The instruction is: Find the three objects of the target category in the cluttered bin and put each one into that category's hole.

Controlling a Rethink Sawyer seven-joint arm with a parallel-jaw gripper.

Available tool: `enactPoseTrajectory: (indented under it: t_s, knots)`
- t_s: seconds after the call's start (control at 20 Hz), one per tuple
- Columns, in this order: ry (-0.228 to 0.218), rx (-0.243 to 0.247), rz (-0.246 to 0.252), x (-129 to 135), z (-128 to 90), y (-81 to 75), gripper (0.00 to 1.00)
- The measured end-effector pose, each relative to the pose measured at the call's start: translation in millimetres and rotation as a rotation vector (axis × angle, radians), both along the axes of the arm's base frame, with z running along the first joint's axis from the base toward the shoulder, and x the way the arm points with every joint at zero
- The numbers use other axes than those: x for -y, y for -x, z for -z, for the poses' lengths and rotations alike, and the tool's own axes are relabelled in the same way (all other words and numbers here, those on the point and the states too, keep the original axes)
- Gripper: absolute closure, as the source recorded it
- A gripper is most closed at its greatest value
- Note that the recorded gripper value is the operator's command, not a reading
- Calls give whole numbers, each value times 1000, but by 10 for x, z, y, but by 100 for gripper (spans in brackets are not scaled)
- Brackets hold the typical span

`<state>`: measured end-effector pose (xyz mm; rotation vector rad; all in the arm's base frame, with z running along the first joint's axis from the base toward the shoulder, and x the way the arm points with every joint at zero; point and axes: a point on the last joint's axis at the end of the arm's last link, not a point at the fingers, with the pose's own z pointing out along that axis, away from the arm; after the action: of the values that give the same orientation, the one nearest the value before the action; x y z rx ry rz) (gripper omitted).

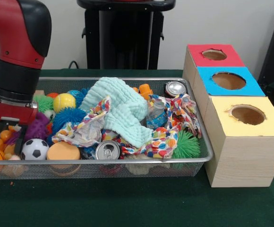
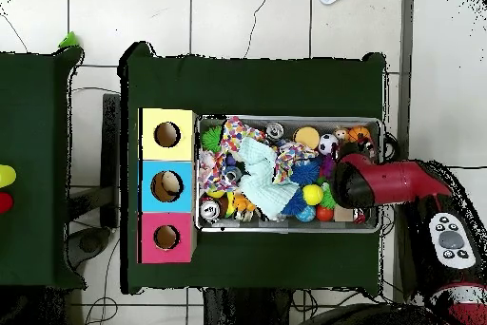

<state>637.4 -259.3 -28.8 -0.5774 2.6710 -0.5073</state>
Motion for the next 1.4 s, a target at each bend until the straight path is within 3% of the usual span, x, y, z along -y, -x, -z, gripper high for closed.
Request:
enactPoseTrajectory:
  t_s: [0.35,0.85,1.05,1.4]
  knots:
    - [12,-12,-6,-143,-55,-8,0]
    - [3,10,7,-168,-55,-2,0]
    - [4,34,-6,-170,-2,26,0]
    - [-11,123,-23,-128,125,9,0]
